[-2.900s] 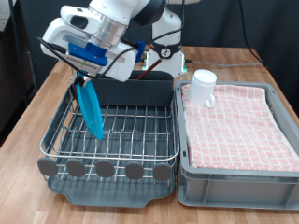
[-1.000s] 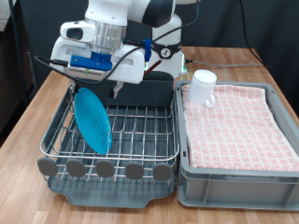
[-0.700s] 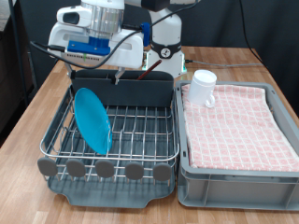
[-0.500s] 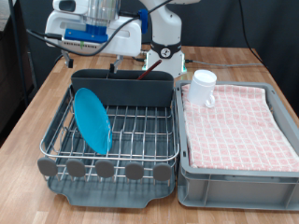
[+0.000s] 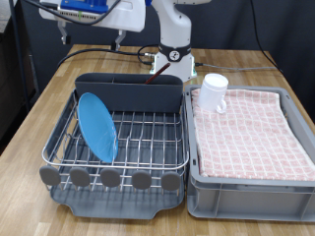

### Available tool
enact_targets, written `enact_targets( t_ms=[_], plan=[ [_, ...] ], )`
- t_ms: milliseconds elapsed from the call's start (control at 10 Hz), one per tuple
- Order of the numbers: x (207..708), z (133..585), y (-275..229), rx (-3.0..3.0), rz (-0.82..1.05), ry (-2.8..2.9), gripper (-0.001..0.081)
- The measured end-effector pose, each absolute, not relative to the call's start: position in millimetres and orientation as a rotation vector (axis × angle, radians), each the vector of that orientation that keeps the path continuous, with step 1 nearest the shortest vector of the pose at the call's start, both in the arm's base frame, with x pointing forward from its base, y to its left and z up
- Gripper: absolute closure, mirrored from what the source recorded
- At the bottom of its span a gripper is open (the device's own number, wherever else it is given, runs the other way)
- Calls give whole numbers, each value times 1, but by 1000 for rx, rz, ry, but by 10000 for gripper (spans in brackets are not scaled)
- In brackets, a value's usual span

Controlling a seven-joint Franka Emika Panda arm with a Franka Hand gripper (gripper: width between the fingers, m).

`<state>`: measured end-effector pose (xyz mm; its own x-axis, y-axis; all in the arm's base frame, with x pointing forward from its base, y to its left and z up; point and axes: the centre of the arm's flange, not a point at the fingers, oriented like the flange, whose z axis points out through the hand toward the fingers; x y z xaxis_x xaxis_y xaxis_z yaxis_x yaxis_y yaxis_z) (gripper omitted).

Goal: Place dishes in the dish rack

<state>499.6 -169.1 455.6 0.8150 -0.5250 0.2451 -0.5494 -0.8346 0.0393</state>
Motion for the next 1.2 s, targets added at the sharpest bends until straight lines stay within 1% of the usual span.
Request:
enact_targets(
  t_ms=[500, 900, 1200],
  plan=[
    [496, 485, -134, 2927, 345, -762, 4],
    [491, 491, -85, 2976, 287, -635, 4],
    [475, 485, -43, 3013, 265, -579, 4]
  ],
)
